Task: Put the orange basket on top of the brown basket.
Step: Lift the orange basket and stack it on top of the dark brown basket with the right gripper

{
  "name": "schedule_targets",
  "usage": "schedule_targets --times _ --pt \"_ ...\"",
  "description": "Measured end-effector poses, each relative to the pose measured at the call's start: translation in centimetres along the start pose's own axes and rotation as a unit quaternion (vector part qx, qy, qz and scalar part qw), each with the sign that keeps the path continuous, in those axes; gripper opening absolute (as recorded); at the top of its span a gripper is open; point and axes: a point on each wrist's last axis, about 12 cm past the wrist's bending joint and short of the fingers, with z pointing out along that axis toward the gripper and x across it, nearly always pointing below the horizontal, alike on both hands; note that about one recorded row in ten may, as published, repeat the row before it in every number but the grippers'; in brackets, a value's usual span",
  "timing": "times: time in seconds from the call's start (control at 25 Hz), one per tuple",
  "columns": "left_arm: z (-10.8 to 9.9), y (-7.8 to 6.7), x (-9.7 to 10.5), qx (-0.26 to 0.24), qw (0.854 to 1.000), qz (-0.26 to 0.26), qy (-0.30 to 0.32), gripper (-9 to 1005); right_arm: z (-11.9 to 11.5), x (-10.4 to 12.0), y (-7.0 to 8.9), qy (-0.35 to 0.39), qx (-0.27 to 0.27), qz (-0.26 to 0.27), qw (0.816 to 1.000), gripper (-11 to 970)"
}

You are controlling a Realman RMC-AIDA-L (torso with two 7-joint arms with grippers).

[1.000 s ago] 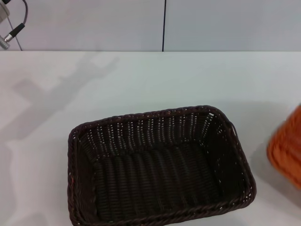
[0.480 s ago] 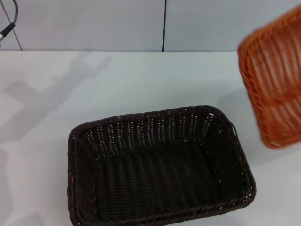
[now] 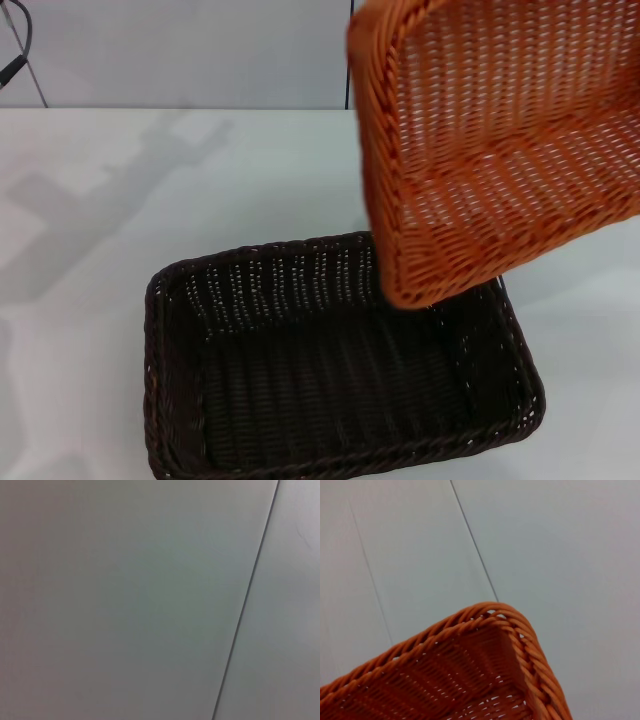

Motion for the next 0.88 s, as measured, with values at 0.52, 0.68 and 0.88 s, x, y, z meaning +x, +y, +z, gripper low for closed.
schedule_targets --times 0.52,0.68,0.88 --pt "-0.1 1.1 0.2 -0.018 1.0 -0.003 0.021 859 0.7 9.4 3.9 -0.023 -0.05 0.047 0.997 131" --pt "-0.2 1.3 0.3 -0.024 0.999 -0.003 0.023 859 1.0 11.6 5.4 -0.016 -0.058 0.062 0.996 131" --pt "-0.2 1.5 0.4 -0.028 0.999 0.001 0.029 859 0.3 13.6 7.0 -0.017 -0.049 0.084 0.995 131"
